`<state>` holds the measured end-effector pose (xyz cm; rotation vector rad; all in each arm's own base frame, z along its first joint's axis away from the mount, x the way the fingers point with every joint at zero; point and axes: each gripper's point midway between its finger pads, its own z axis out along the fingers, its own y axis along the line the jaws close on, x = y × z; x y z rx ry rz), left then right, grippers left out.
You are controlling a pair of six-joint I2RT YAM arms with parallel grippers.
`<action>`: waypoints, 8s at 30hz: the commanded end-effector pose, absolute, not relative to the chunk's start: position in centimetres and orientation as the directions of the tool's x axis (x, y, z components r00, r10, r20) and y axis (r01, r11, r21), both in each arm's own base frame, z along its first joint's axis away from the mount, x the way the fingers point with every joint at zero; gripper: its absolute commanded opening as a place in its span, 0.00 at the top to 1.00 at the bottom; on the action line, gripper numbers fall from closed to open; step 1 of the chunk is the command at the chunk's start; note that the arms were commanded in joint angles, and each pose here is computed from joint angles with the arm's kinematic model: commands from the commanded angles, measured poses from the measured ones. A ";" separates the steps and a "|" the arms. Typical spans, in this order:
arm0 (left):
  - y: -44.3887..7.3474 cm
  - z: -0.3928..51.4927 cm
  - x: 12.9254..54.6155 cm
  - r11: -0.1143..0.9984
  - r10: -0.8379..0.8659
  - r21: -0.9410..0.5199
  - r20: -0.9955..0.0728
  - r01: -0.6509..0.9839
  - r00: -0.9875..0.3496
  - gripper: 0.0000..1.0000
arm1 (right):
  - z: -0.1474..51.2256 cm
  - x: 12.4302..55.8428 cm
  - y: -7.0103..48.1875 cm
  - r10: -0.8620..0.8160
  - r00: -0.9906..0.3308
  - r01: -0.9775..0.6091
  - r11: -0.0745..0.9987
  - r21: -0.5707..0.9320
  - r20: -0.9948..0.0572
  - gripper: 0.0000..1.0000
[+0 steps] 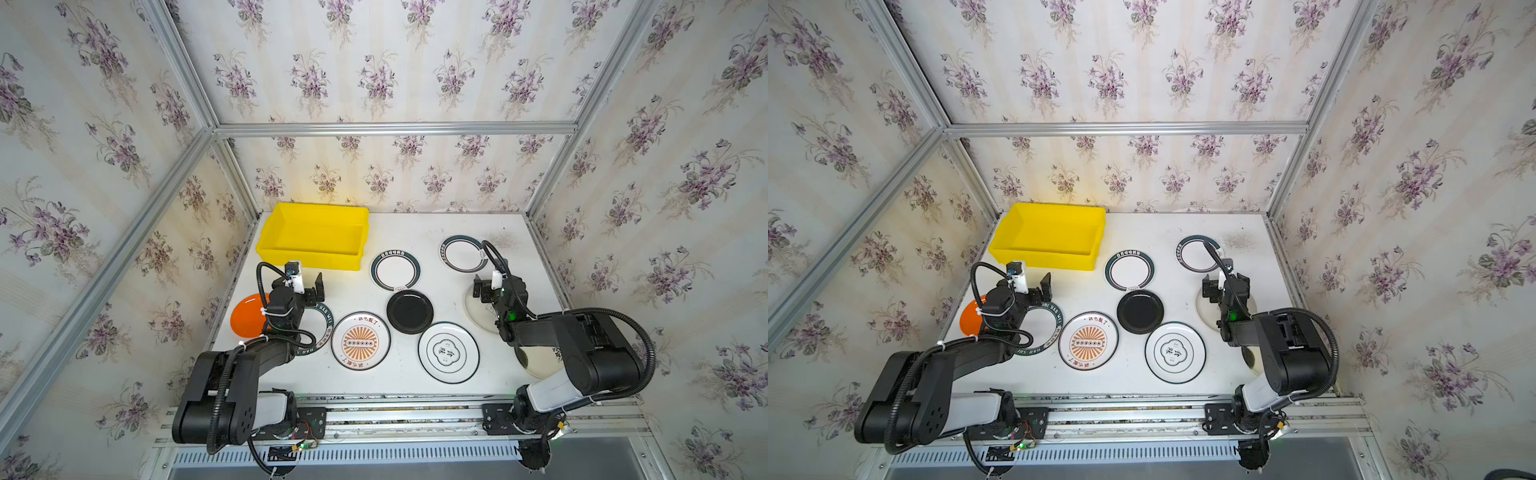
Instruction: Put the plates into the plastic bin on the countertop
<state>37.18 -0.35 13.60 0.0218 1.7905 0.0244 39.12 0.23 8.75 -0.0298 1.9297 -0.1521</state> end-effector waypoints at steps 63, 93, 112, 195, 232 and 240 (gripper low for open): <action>-9.9 20.5 29.3 0.994 -0.082 -0.101 -0.944 0.042 -0.320 0.00 | 12.6 28.2 -9.5 0.306 -0.736 0.558 0.780 -0.285 -0.604 0.00; -15.3 18.2 26.5 0.934 -0.024 -0.149 -0.933 0.325 -0.359 0.00 | 6.8 27.5 -3.4 0.502 -0.767 0.455 0.865 0.213 -0.399 0.10; -15.3 17.5 26.8 0.942 -0.018 -0.143 -0.925 0.305 -0.379 0.00 | 7.2 28.5 -7.0 0.475 -0.747 0.520 0.854 0.037 -0.465 0.14; -16.4 18.2 26.7 0.915 -0.104 -0.251 -0.902 0.315 -0.419 0.00 | 11.6 29.3 -0.1 0.603 -0.683 0.390 0.778 0.492 -0.413 1.00; -30.7 21.8 29.1 0.603 -0.082 -0.550 -0.763 0.578 -0.641 0.10 | 13.6 28.2 10.9 0.456 -0.755 0.039 0.749 0.661 -0.472 1.00; -30.6 21.1 29.5 0.623 -0.074 -0.528 -0.775 0.578 -0.627 0.39 | 14.8 28.1 12.5 0.426 -0.752 -0.005 0.759 0.651 -0.503 1.00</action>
